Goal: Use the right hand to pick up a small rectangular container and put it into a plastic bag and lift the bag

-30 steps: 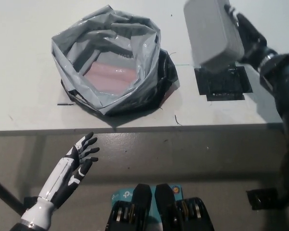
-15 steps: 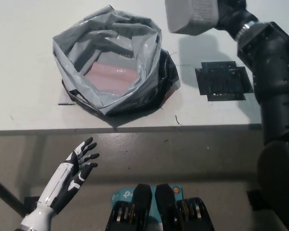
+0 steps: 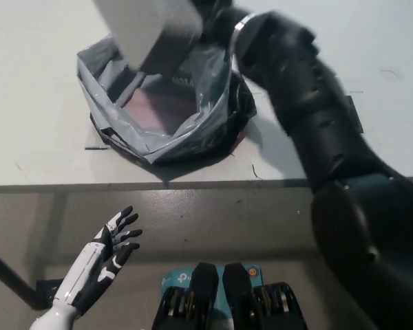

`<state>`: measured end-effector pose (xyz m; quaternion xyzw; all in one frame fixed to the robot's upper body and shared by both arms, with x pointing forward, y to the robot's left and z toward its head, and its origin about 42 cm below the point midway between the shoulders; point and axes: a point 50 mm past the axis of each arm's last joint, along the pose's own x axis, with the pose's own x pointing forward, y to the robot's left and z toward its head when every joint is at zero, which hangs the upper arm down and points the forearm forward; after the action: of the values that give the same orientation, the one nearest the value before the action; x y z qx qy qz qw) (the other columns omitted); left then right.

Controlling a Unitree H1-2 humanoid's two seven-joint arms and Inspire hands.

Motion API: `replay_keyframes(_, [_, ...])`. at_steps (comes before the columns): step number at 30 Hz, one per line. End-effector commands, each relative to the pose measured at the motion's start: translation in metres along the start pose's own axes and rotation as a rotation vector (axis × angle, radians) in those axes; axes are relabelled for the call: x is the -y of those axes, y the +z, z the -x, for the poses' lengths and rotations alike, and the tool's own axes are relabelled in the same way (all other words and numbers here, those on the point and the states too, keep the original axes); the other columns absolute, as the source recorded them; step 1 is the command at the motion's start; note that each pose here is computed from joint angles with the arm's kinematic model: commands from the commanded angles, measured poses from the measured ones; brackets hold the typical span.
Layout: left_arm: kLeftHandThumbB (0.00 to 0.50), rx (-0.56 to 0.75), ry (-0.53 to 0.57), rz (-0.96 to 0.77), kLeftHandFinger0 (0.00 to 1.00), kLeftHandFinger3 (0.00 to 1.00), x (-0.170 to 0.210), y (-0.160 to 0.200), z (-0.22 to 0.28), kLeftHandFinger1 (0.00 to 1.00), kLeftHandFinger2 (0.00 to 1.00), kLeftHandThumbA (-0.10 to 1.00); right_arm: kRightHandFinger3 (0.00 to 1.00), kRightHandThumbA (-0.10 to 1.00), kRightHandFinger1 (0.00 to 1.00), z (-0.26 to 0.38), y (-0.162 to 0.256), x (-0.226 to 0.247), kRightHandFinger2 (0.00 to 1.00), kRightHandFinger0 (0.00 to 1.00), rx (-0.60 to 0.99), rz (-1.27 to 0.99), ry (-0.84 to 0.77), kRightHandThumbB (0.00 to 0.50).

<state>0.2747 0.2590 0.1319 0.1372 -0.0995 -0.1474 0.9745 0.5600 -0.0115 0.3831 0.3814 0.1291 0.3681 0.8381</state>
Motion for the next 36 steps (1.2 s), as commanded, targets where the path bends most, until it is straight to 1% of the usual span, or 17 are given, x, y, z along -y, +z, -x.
replay_keyframes(1, [0.277, 0.069, -0.018, -0.028, 0.79, 1.00, -0.004, 0.015, -0.006, 0.85, 1.00, 0.87, 0.81, 0.25, 0.21, -0.022, -0.002, -0.036, 0.61, 0.00, -0.012, 0.136, -0.019, 0.018])
replay_keyframes(2, [0.277, 0.069, -0.018, -0.029, 0.79, 1.00, -0.004, 0.015, -0.006, 0.85, 1.00, 0.87, 0.86, 0.19, 0.25, -0.022, -0.003, -0.036, 0.66, 0.00, -0.012, 0.140, -0.020, 0.004])
replay_keyframes(3, [0.284, 0.066, -0.022, -0.036, 0.79, 1.00, -0.004, 0.016, -0.007, 0.85, 1.00, 0.87, 0.78, 0.24, 0.22, -0.025, -0.010, -0.035, 0.58, 0.00, -0.024, 0.170, -0.035, 0.023])
replay_keyframes(8, [0.294, 0.079, -0.029, -0.062, 0.78, 1.00, -0.004, 0.019, -0.011, 0.82, 0.99, 0.85, 0.75, 0.26, 0.17, -0.027, -0.027, -0.025, 0.61, 0.00, -0.067, 0.276, -0.096, 0.061])
replay_keyframes(9, [0.293, 0.082, -0.031, -0.064, 0.78, 1.00, -0.005, 0.019, -0.012, 0.81, 0.98, 0.84, 0.79, 0.21, 0.15, -0.027, -0.027, -0.023, 0.56, 0.00, -0.066, 0.284, -0.100, 0.021])
replay_keyframes(11, [0.292, 0.084, -0.033, -0.068, 0.78, 1.00, -0.005, 0.020, -0.013, 0.81, 0.98, 0.84, 0.80, 0.24, 0.19, -0.026, -0.029, -0.019, 0.59, 0.00, -0.068, 0.301, -0.120, 0.056])
replay_keyframes(15, [0.292, 0.087, -0.041, -0.082, 0.78, 1.00, -0.007, 0.021, -0.015, 0.80, 0.97, 0.85, 0.84, 0.24, 0.15, -0.019, -0.030, -0.003, 0.58, 0.00, -0.071, 0.313, -0.153, 0.003])
replay_keyframes(23, [0.297, 0.091, -0.050, -0.098, 0.78, 1.00, -0.009, 0.021, -0.018, 0.80, 0.96, 0.87, 0.88, 0.26, 0.22, -0.018, -0.018, -0.003, 0.65, 0.00, -0.069, 0.448, -0.188, 0.011])
replay_keyframes(24, [0.297, 0.094, -0.049, -0.099, 0.78, 1.00, -0.009, 0.021, -0.019, 0.80, 0.96, 0.87, 0.77, 0.25, 0.22, -0.018, -0.015, -0.005, 0.65, 0.00, -0.058, 0.434, -0.197, 0.054])
replay_keyframes(26, [0.298, 0.096, -0.050, -0.102, 0.78, 1.00, -0.009, 0.021, -0.019, 0.80, 0.96, 0.87, 0.69, 0.30, 0.27, -0.019, -0.011, -0.007, 0.67, 0.01, -0.032, 0.474, -0.219, 0.137])
replay_keyframes(27, [0.299, 0.096, -0.050, -0.104, 0.78, 1.00, -0.009, 0.021, -0.020, 0.80, 0.95, 0.88, 0.88, 0.37, 0.47, -0.019, -0.010, -0.008, 0.88, 0.17, -0.028, 0.516, -0.220, 0.211])
replay_keyframes(28, [0.300, 0.096, -0.051, -0.105, 0.78, 1.00, -0.010, 0.022, -0.020, 0.80, 0.95, 0.88, 0.80, 0.42, 0.49, -0.019, -0.009, -0.008, 0.82, 0.25, -0.028, 0.544, -0.219, 0.209])
replay_keyframes(29, [0.301, 0.095, -0.052, -0.104, 0.78, 1.00, -0.010, 0.021, -0.020, 0.80, 0.95, 0.88, 1.00, 0.59, 1.00, -0.018, -0.007, -0.009, 1.00, 0.76, -0.043, 0.626, -0.207, 0.363])
replay_keyframes(30, [0.301, 0.095, -0.052, -0.104, 0.78, 1.00, -0.010, 0.021, -0.020, 0.80, 0.95, 0.88, 1.00, 0.59, 1.00, -0.018, -0.007, -0.009, 1.00, 0.76, -0.048, 0.643, -0.204, 0.363])
replay_keyframes(31, [0.306, 0.094, -0.053, -0.103, 0.78, 1.00, -0.009, 0.021, -0.020, 0.80, 0.95, 0.88, 1.00, 0.62, 1.00, -0.018, -0.006, -0.010, 1.00, 1.00, -0.047, 0.688, -0.183, 0.387])
replay_keyframes(33, [0.304, 0.100, -0.057, -0.101, 0.77, 1.00, -0.009, 0.022, -0.021, 0.79, 0.93, 0.88, 1.00, 0.64, 1.00, -0.019, -0.009, -0.012, 1.00, 1.00, -0.031, 0.768, -0.163, 0.479])
replay_keyframes(36, [0.309, 0.102, -0.058, -0.105, 0.76, 1.00, -0.010, 0.023, -0.022, 0.78, 0.92, 0.88, 1.00, 0.66, 1.00, -0.020, -0.014, -0.014, 1.00, 1.00, -0.005, 0.863, -0.164, 0.488])
